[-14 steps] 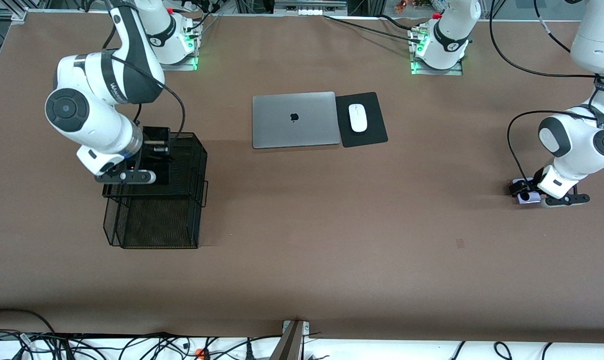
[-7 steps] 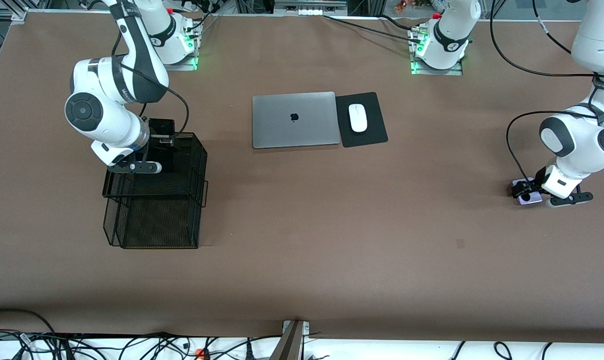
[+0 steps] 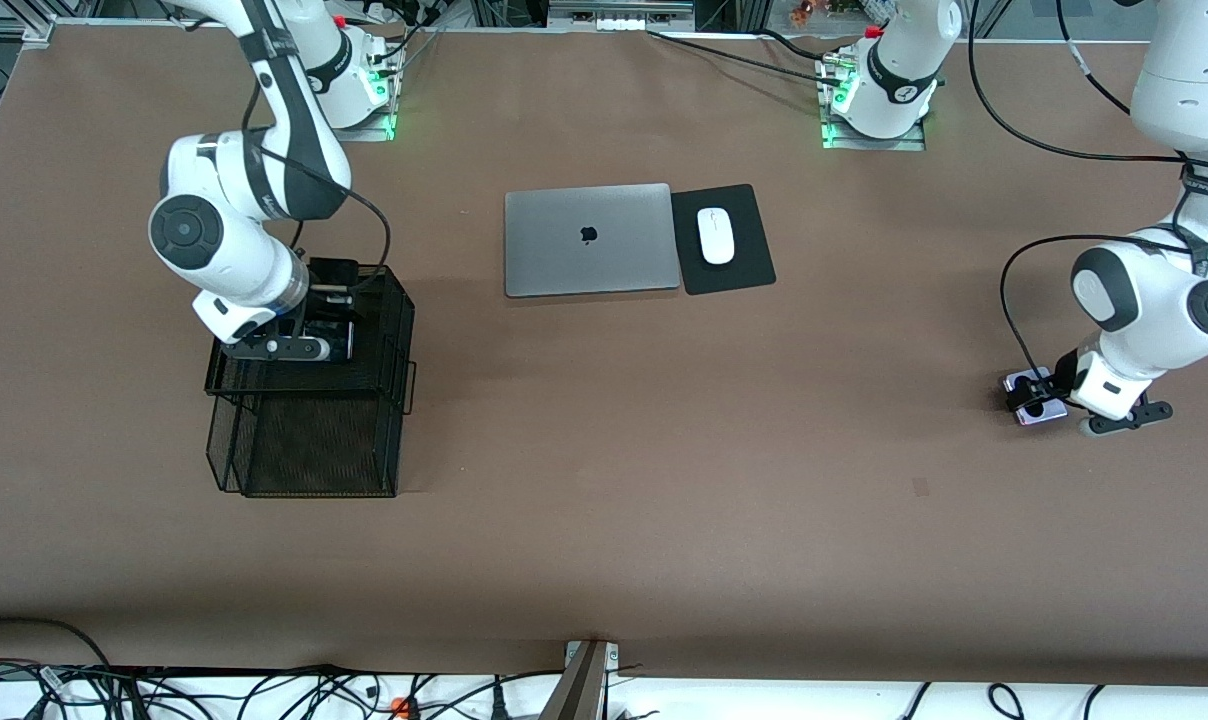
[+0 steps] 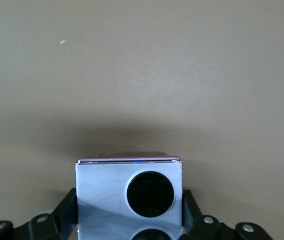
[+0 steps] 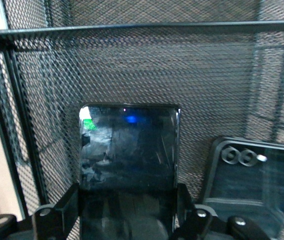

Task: Place phones with both arms
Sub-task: 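Place the tall phone in the organizer with the right gripper, then set the white phone down with the left gripper while the right gripper withdraws, then grasp the white phone with the right gripper while the left gripper retracts, then place the white phone in the organizer's back compartment with the right gripper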

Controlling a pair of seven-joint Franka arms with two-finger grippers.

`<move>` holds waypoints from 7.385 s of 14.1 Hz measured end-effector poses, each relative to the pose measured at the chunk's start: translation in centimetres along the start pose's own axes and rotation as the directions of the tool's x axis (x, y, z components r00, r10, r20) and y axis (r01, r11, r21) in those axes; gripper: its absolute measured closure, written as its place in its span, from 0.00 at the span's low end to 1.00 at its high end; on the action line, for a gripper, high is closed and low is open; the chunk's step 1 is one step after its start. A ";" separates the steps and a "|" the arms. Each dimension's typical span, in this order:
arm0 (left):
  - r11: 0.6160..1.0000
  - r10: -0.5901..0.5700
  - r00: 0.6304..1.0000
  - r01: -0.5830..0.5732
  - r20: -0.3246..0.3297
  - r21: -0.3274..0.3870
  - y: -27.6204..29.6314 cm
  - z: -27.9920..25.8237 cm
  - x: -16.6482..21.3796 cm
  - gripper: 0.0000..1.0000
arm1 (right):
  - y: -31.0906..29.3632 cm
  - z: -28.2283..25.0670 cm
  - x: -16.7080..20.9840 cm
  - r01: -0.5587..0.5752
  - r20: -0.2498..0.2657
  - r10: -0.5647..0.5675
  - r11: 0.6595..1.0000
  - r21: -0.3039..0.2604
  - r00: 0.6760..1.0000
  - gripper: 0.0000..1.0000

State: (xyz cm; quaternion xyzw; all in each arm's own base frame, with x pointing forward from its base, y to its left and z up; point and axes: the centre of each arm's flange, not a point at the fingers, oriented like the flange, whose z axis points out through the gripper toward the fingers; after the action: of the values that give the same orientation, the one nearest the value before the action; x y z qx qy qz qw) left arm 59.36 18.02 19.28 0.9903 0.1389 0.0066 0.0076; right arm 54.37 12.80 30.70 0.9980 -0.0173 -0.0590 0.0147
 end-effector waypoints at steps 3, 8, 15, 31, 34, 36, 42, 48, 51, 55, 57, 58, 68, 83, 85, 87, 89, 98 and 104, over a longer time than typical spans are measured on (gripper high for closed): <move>0.998 -0.062 0.995 0.062 0.075 -0.001 6.1 -3.5 1.2 0.15 | -0.5 0.7 0.3 -0.012 -0.006 0.012 1.000 0.012 1.000 0.20; 1.000 -0.005 0.993 0.004 0.116 0.008 18.1 -6.7 0.2 0.15 | -0.5 0.7 0.3 -0.014 -0.006 0.014 1.000 0.013 1.000 0.11; 0.964 0.264 0.955 -0.267 0.139 0.006 36.1 -8.3 -6.8 0.15 | 0.0 -7.6 3.2 -0.027 -0.004 0.027 0.999 0.035 1.000 0.00; 0.935 0.352 0.936 -0.351 0.004 -0.041 61.6 -2.1 -15.4 0.15 | 5.9 -15.2 9.5 -0.175 0.007 0.176 0.976 0.133 0.984 0.00; 0.935 0.341 0.938 -0.345 -0.062 -0.081 63.4 0.3 -16.4 0.15 | 5.8 -15.2 9.5 -0.174 0.008 0.175 0.976 0.133 0.985 0.00; 0.937 0.337 0.940 -0.340 -0.057 -0.079 64.1 2.1 -17.6 0.15 | 5.8 -15.1 9.5 -0.175 0.012 0.174 0.976 0.132 0.985 0.00; 0.962 0.255 0.965 -0.260 -0.065 -0.082 64.3 2.1 -17.4 0.01 | 5.4 -15.0 9.4 -0.168 0.019 0.167 0.977 0.131 0.986 0.00; 0.976 0.216 0.976 -0.217 -0.019 -0.004 62.0 -1.0 -14.5 0.00 | 4.8 -14.9 9.2 -0.160 0.036 0.157 0.979 0.129 0.987 0.00; 0.970 0.240 0.970 -0.241 0.044 0.040 58.1 -6.2 -10.9 0.00 | 2.0 -15.0 8.7 -0.123 0.034 0.119 0.983 0.134 0.992 0.00; 0.968 0.208 0.971 -0.222 0.120 0.118 52.4 -11.3 -7.6 0.00 | -9.7 -14.3 6.7 -0.144 -0.020 0.148 0.981 0.129 0.989 0.00; 0.956 0.192 0.974 -0.213 0.119 0.202 49.1 -13.6 -5.8 0.00 | -16.9 -12.2 5.7 -0.101 -0.104 0.115 0.987 0.128 0.988 0.00; 0.947 0.196 0.973 -0.219 0.118 0.234 47.4 -15.0 -5.0 0.00 | -20.1 -10.7 5.3 -0.076 -0.150 0.095 0.989 0.126 0.984 0.00; 0.921 0.306 0.936 -0.337 0.174 0.195 26.3 -34.2 -0.7 0.00 | -39.5 5.5 3.7 0.088 -0.354 -0.040 0.989 0.121 0.934 0.00; 0.858 0.502 0.856 -0.510 0.122 0.054 8.6 -42.2 -3.7 0.00 | -41.6 10.8 2.4 0.193 -0.436 -0.169 0.981 0.011 0.884 0.00; 0.878 0.474 0.875 -0.478 0.102 0.021 10.7 -42.1 -4.0 0.00 | -41.6 12.1 2.3 0.196 -0.429 -0.177 0.981 0.000 0.886 0.00; 0.900 0.433 0.896 -0.436 0.094 0.014 14.7 -42.1 -4.7 0.00 | -41.7 13.2 2.2 0.200 -0.433 -0.183 0.980 -0.005 0.883 0.00; 0.910 0.413 0.907 -0.414 0.080 -0.006 17.5 -42.6 -5.7 0.00 | -41.7 13.2 2.2 0.204 -0.439 -0.186 0.979 -0.006 0.879 0.00; 0.920 0.393 0.917 -0.391 0.065 -0.036 16.7 -42.9 -6.7 0.00 | -41.1 11.0 2.9 0.184 -0.440 -0.178 0.982 -0.029 0.880 0.15; 0.916 0.402 0.913 -0.400 0.075 -0.034 17.9 -42.5 -7.0 0.00 | -26.7 -10.9 8.0 0.021 -0.320 -0.065 0.990 -0.140 0.945 0.15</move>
State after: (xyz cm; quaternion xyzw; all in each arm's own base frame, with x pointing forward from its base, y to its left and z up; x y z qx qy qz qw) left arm 56.85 -0.53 61.95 0.9970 -0.0676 -0.0307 0.0203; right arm 64.46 39.49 39.79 0.9910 0.0113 0.1044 0.0834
